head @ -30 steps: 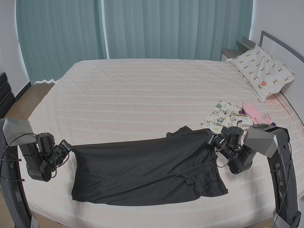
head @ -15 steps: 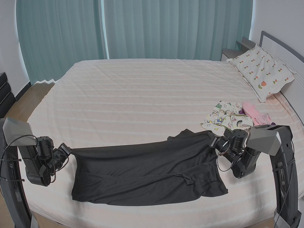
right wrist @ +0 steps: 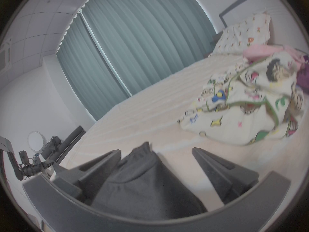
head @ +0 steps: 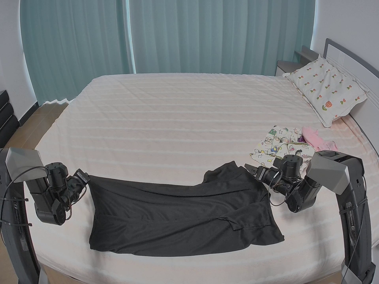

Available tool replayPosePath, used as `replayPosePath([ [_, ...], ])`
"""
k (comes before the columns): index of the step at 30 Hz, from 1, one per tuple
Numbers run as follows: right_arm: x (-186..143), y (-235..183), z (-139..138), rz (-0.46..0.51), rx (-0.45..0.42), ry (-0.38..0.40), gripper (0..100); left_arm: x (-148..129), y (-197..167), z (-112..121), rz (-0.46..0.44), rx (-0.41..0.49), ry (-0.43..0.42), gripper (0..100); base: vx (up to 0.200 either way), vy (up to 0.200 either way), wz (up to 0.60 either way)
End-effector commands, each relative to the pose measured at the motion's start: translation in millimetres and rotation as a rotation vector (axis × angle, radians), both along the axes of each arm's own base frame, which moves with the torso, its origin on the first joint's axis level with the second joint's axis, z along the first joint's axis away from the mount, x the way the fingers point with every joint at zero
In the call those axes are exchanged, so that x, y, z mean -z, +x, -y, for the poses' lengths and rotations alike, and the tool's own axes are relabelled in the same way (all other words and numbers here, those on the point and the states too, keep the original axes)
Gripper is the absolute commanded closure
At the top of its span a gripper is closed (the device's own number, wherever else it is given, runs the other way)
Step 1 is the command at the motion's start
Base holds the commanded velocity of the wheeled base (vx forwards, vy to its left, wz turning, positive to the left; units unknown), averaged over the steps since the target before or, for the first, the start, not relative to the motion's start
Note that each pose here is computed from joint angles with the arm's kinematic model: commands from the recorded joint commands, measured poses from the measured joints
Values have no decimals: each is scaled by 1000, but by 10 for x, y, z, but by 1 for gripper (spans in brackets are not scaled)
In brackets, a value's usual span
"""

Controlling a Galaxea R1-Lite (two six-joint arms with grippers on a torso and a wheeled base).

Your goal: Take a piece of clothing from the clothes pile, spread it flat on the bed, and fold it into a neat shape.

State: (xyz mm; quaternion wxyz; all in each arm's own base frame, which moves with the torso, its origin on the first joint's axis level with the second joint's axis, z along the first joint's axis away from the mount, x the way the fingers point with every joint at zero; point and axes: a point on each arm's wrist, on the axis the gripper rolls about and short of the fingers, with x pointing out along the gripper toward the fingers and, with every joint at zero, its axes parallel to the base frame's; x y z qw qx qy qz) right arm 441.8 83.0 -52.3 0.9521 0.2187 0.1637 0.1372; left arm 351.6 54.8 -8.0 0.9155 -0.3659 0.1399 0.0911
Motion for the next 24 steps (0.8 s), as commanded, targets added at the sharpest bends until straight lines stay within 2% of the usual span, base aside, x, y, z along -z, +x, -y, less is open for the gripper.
replayPosePath([
  [1,-13,109,54,-33,-23,22,0,127,80,2,-12,7,-3,100,0,0,0],
  [5,-76,263,56,-52,-17,64,0,169,80,13,-20,8,-15,100,0,0,0],
  [7,-131,369,44,-65,-25,79,0,167,83,13,-16,-8,-60,100,0,0,0],
  [12,-243,513,-14,-161,-77,79,0,179,57,39,-25,-15,-89,100,0,0,0],
  [16,-225,544,-100,-185,-110,68,0,180,40,57,-31,-13,-89,100,0,0,0],
  [24,24,518,-253,-217,-164,1,0,192,47,68,-33,-10,-89,100,0,0,0],
])
